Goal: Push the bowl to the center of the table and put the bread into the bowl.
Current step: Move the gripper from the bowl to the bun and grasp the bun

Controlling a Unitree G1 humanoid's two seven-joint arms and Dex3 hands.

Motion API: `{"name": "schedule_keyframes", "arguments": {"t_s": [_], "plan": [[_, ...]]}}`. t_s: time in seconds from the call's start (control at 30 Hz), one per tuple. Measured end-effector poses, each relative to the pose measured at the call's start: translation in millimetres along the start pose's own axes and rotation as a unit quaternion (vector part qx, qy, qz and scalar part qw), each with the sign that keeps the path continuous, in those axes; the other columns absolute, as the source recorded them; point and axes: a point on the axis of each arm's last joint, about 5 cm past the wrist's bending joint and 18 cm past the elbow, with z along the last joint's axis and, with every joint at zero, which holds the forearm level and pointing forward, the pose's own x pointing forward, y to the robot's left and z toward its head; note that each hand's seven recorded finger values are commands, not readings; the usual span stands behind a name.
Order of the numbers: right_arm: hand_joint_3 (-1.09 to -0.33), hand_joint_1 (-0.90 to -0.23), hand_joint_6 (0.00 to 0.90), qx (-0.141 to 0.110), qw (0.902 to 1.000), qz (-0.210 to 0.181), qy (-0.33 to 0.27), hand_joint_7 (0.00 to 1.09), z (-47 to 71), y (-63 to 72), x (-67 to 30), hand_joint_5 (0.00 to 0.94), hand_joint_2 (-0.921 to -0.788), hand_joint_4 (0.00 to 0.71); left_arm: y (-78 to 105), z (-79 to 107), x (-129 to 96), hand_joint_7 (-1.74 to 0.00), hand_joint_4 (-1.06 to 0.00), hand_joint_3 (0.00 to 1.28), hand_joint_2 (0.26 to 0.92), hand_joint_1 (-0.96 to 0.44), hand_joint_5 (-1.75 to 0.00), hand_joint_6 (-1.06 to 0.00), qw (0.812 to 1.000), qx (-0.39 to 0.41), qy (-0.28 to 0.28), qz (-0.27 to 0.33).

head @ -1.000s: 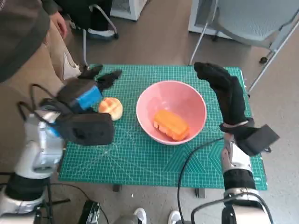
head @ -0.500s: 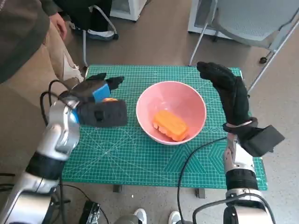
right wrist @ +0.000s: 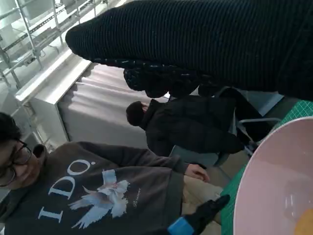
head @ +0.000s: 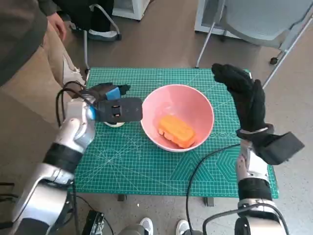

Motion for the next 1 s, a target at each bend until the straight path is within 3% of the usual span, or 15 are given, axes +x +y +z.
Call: {"name": "schedule_keyframes", "arguments": {"t_s": [0.47, 1.0], "plan": [[-0.818, -0.712, -0.001, -0.002, 1.0, -0.002, 0.003, 0.42, 0.1, -1.6, -3.1, 0.001, -0.921, 0.134, -7.1, -2.0, 13.0, 0.0, -0.01, 0.01, 0.688, -0.12, 0.0, -0.16, 0.997, 0.017, 0.053, -0.048], [-0.816, -0.71, -0.001, -0.002, 1.0, -0.003, 0.003, 0.42, 0.1, -1.5, -3.1, 0.001, -0.921, 0.134, -9.7, -3.1, 15.8, 0.0, -0.08, 0.0, 0.691, -0.18, -0.02, -0.17, 0.994, 0.044, 0.064, -0.076]]}}
